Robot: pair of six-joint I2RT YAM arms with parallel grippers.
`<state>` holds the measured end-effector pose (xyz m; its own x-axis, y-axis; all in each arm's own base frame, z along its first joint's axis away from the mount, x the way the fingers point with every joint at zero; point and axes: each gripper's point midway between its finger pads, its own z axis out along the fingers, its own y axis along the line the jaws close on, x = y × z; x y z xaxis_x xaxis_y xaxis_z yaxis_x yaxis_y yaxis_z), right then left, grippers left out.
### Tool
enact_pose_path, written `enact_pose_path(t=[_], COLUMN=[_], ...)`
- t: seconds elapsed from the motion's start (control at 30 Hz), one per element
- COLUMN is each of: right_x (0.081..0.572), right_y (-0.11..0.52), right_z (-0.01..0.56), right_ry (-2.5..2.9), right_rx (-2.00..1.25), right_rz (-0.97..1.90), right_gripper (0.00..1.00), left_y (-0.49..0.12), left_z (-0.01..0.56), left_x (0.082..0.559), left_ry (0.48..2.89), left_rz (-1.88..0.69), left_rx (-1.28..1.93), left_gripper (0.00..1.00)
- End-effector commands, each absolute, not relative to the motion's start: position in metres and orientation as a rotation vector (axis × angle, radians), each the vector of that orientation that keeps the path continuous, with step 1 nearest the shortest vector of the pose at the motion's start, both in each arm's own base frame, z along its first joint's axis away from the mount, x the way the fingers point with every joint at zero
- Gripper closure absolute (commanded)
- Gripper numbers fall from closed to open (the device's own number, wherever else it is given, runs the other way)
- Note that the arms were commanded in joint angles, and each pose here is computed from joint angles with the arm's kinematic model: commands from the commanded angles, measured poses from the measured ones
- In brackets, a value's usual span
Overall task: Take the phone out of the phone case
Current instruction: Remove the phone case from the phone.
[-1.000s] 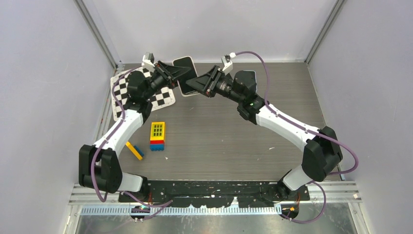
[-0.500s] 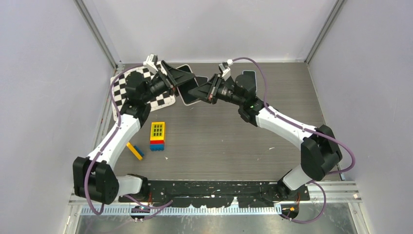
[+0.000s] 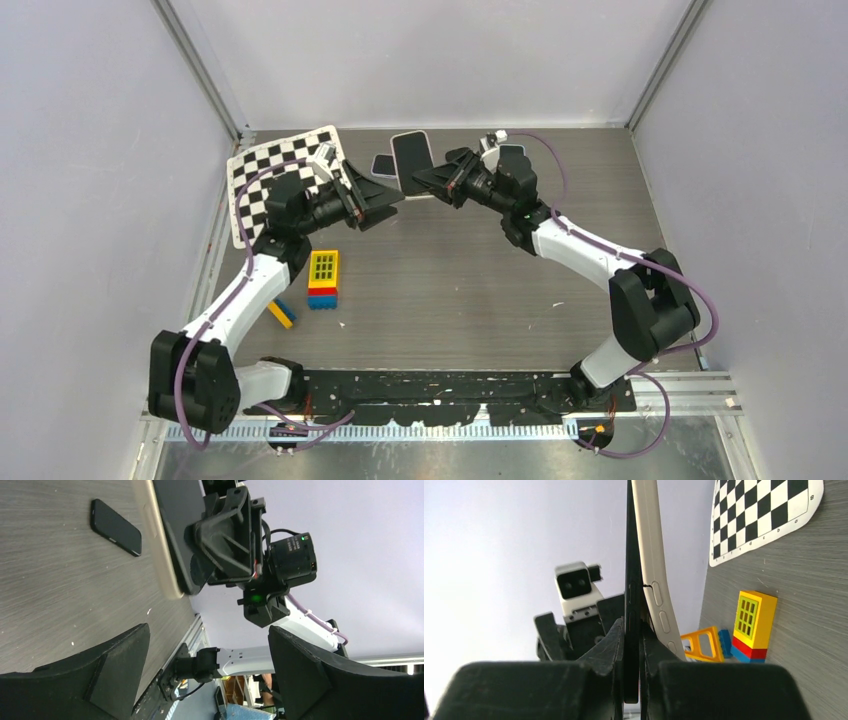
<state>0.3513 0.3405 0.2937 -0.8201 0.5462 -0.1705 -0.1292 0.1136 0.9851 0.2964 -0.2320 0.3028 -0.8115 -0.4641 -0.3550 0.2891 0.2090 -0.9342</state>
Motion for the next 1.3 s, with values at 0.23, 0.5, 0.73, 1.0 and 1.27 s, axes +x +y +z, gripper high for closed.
enact_pose_path(t=[0.23, 0.5, 0.73, 1.0, 1.27], right_x=[0.353, 0.346, 0.342, 0.337, 0.334], right_y=[0.336, 0.342, 0.345, 0.343, 0.349], right_z=[0.366, 0.369, 0.376, 0.39, 0.377], right_ry=[1.673, 1.703, 1.699, 1.653, 1.73], right_rx=[0.56, 0.57, 0.563, 0.557, 0.507], right_rz=[2.043, 2.079, 2.137, 2.213, 2.159], right_gripper=[0.99, 0.99, 0.99, 0.99, 0.99], left_y=[-0.229, -0.23, -0.23, -0.23, -0.224], left_z=[0.302, 0.317, 0.312, 0.3, 0.295], left_x=[0.306, 0.317, 0.33, 0.333, 0.351], left_ry=[1.799, 1.733, 1.733, 1.774, 1.826], left_rz=[-1.623, -1.622, -1.604, -1.586, -1.528], left_rx=[-0.108, -0.097, -0.136, -0.144, -0.295], left_gripper=[0.33, 0.2, 0.35, 0.55, 0.49])
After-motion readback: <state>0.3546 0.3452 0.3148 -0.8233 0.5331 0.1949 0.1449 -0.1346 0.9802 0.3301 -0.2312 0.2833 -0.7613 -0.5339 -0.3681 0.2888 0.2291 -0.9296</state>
